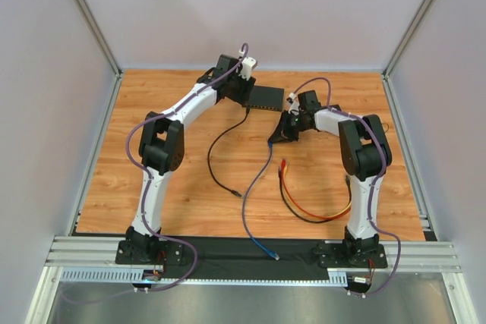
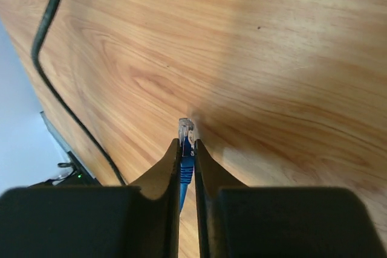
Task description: Pull the plug from the switch port
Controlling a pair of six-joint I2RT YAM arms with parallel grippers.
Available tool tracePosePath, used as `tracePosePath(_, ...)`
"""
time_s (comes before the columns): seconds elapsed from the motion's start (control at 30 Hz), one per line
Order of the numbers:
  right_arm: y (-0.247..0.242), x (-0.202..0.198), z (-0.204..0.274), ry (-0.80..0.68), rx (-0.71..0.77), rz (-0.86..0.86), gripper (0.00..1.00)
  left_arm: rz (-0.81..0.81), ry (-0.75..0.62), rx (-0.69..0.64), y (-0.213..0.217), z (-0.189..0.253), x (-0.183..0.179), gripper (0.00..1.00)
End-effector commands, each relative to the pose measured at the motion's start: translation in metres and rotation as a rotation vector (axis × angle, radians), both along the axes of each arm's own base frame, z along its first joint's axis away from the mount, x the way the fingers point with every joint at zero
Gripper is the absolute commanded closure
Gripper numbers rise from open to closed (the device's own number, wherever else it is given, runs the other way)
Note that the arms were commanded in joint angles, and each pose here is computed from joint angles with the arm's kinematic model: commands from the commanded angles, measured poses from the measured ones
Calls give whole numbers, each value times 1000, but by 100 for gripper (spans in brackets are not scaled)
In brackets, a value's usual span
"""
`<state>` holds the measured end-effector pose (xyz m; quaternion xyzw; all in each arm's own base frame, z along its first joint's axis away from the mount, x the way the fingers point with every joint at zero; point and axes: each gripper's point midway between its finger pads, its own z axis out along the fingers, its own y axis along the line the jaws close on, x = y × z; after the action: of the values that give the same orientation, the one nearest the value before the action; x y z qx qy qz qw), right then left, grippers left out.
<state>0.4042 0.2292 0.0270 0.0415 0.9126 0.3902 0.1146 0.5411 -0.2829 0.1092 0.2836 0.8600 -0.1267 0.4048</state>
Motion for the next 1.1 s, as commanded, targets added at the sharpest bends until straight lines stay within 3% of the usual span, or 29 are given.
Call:
tracePosePath(0.0, -8, 5, -1, -40, -92, -5, 88, -20, -61, -53, -9, 32, 3, 40)
tracePosePath(0.03, -10, 10, -1, -64, -118, -21, 73, -21, -63, -53, -9, 32, 4, 39)
tracePosePath(0.1, -10, 17, 8, -101, -147, -24, 56, -25, -61, -51, -10, 29, 6, 39)
tracePosePath(0.23, -8, 37, 23, -173, -202, -62, 43, -42, -84, -55, -13, 35, 10, 39)
tracePosePath(0.5, 34, 94, 58, -242, -68, -147, 39, -44, -103, -63, -5, 40, 17, 39)
tracePosePath(0.6, 56, 111, 62, -188, 92, -271, 40, -52, -98, -94, -4, 39, 20, 39)
tracePosePath(0.63, 68, 126, 83, -286, 175, -290, 40, -50, -101, -97, -3, 39, 22, 39)
tracePosePath(0.67, 71, 129, 81, -287, 189, -317, 40, -50, -102, -93, -2, 38, 23, 39)
tracePosePath(1.07, 72, 129, 47, -310, 106, -383, 49, -7, -93, -91, 11, 25, 31, 41)
